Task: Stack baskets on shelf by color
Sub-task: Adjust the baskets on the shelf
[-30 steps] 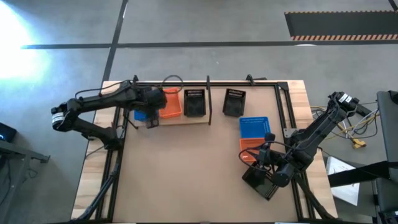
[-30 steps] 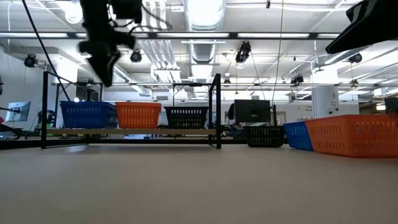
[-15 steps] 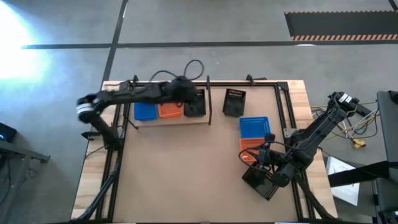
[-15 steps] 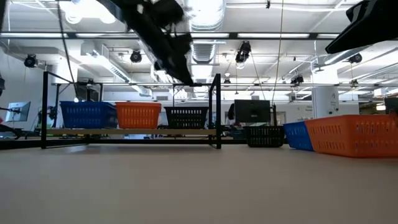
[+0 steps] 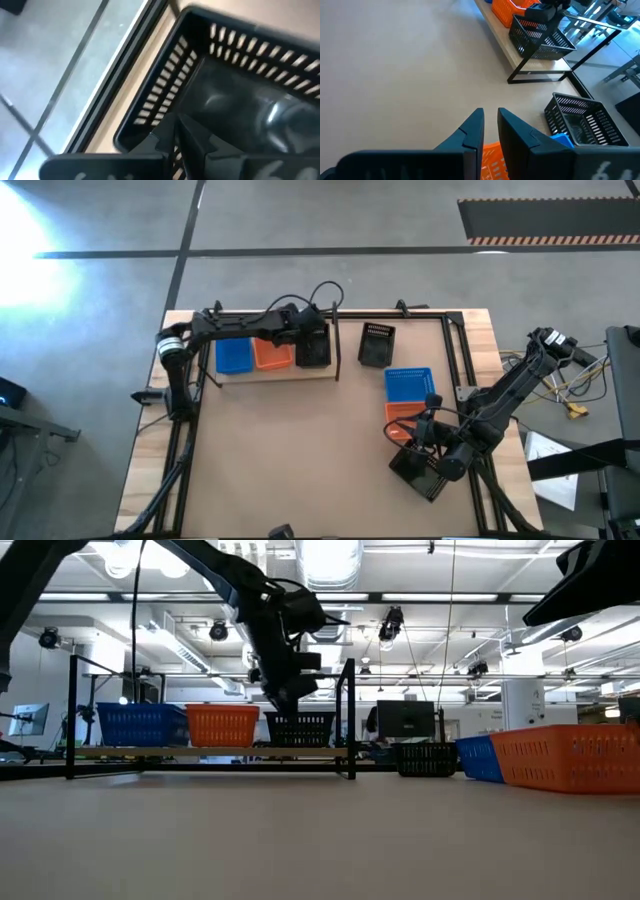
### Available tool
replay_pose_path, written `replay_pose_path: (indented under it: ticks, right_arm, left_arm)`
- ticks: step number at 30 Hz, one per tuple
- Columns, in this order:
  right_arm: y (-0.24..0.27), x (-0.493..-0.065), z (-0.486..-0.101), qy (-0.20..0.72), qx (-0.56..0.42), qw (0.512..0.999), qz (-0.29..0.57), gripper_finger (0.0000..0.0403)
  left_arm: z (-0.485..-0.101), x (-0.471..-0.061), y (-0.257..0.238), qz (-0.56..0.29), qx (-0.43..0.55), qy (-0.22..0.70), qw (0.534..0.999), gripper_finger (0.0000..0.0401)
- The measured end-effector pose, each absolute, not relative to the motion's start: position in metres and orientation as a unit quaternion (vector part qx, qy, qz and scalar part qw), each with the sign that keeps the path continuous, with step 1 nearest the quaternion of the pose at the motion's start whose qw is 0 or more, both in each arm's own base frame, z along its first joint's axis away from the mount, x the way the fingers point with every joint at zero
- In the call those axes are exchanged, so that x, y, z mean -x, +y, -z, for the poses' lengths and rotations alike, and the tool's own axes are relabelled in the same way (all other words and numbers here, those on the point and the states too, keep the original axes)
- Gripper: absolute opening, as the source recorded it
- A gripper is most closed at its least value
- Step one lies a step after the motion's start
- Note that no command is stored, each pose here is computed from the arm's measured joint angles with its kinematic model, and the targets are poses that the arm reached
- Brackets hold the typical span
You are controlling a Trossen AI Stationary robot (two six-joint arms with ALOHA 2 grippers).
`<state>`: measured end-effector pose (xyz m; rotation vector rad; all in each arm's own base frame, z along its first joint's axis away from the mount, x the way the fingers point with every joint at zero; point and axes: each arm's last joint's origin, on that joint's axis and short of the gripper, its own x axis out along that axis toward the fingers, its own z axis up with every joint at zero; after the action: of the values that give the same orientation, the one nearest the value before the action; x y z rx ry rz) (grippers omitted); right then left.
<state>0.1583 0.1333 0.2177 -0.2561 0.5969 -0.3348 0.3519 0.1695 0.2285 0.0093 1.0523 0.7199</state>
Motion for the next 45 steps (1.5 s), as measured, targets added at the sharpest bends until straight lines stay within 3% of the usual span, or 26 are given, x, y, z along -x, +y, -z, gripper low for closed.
replay_pose_path:
  ticks: [17, 31, 38, 45]
  right_arm:
    - [0.133, -0.158, -0.218, 0.292, 0.126, 0.934, 0.164, 0.0047]
    - [0.133, -0.158, -0.216, 0.293, 0.126, 0.933, 0.164, 0.0047]
    - [0.133, -0.158, -0.214, 0.293, 0.126, 0.934, 0.164, 0.0047]
    - [0.133, -0.158, -0.214, 0.291, 0.124, 0.934, 0.164, 0.0047]
  left_arm:
    - [-0.229, -0.337, 0.165, -0.353, 0.006, 0.539, 0.765, 0.0006]
    - [-0.275, -0.324, 0.137, -0.350, -0.010, 0.491, 0.797, 0.0006]
    - [-0.286, -0.299, 0.111, -0.370, 0.055, 0.516, 0.771, 0.0006]
    - [-0.264, -0.287, 0.110, -0.344, 0.102, 0.548, 0.756, 0.0001]
